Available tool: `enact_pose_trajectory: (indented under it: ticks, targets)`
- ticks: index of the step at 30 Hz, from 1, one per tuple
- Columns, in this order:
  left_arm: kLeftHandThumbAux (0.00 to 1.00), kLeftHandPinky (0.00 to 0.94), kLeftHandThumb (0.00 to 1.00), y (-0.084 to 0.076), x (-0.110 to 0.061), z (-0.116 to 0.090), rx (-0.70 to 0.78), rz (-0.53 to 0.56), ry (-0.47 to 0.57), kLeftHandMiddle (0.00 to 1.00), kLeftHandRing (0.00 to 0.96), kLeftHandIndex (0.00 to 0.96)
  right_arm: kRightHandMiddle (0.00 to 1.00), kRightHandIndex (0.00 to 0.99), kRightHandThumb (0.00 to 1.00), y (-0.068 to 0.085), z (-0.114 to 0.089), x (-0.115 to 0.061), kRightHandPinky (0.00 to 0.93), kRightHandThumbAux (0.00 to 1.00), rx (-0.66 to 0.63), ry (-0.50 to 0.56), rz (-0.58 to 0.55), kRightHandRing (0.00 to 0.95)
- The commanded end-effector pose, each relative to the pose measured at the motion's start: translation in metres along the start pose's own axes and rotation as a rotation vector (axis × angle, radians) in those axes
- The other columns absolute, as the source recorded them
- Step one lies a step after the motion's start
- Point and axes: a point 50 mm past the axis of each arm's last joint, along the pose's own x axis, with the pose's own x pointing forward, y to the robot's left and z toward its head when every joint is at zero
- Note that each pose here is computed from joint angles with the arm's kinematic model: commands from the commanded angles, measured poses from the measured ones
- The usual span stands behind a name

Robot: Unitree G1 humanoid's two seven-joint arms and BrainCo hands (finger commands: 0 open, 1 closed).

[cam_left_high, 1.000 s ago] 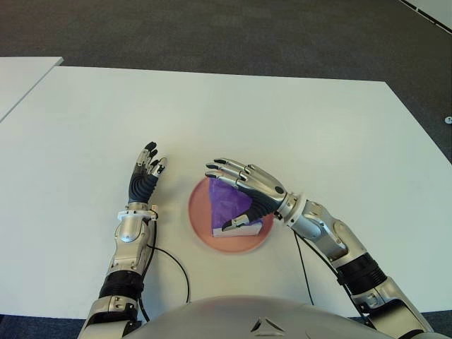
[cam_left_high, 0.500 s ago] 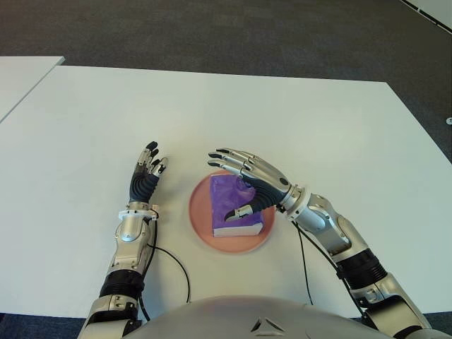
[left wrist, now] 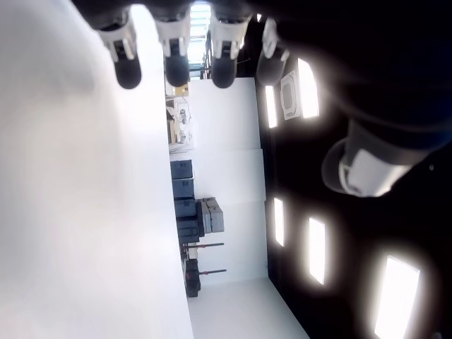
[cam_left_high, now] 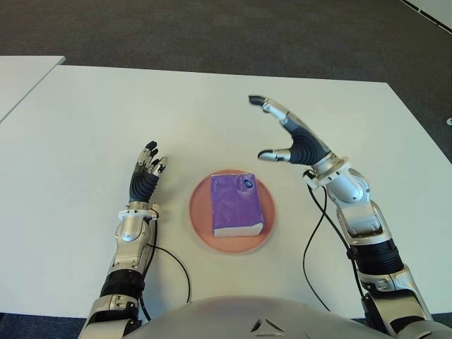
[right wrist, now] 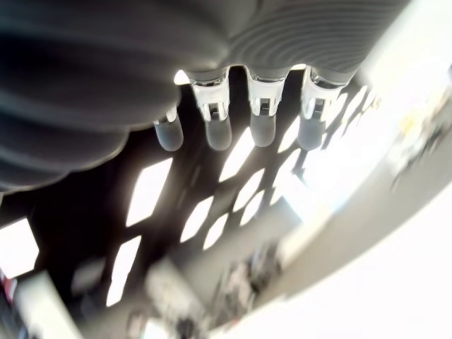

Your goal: Put the tissue paper into the plate.

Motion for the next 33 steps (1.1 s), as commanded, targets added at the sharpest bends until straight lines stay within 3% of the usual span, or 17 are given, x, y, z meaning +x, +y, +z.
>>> enact_pose_trajectory:
  ticks: [1,6,12,17,24,33]
  targets:
    - [0.486,0.000,0.000,-0.001,-0.012,-0.015,-0.010,0.011,0.084,0.000,0.000,0.000,0.000,0.000,0.078,0.008,-0.021,-0.017,0.000,0.320,0.100,0.094,-0.097,0.000]
    - [0.481,0.000,0.000,0.000,-0.012,-0.015,-0.008,0.009,0.081,0.000,0.000,0.000,0.000,0.000,0.026,0.004,-0.037,-0.012,0.000,0.356,0.248,0.118,-0.276,0.000]
    - [0.475,0.000,0.000,0.000,-0.012,-0.015,-0.009,0.013,0.079,0.000,0.000,0.000,0.000,0.000,0.002,0.001,-0.046,-0.015,0.000,0.392,0.350,0.119,-0.409,0.000]
    - [0.477,0.000,0.000,0.001,-0.013,-0.015,0.001,0.015,0.081,0.000,0.000,0.000,0.000,0.000,0.000,0.014,-0.055,-0.029,0.000,0.427,0.460,0.167,-0.476,0.000]
    - [0.472,0.000,0.000,0.000,-0.013,-0.014,0.003,0.015,0.081,0.000,0.000,0.000,0.000,0.000,0.000,0.030,-0.071,-0.042,0.000,0.447,0.548,0.232,-0.518,0.000]
    - [0.474,0.000,0.000,0.000,-0.013,-0.013,-0.004,0.007,0.079,0.000,0.000,0.000,0.000,0.000,0.000,0.032,-0.073,-0.043,0.000,0.451,0.554,0.228,-0.522,0.000]
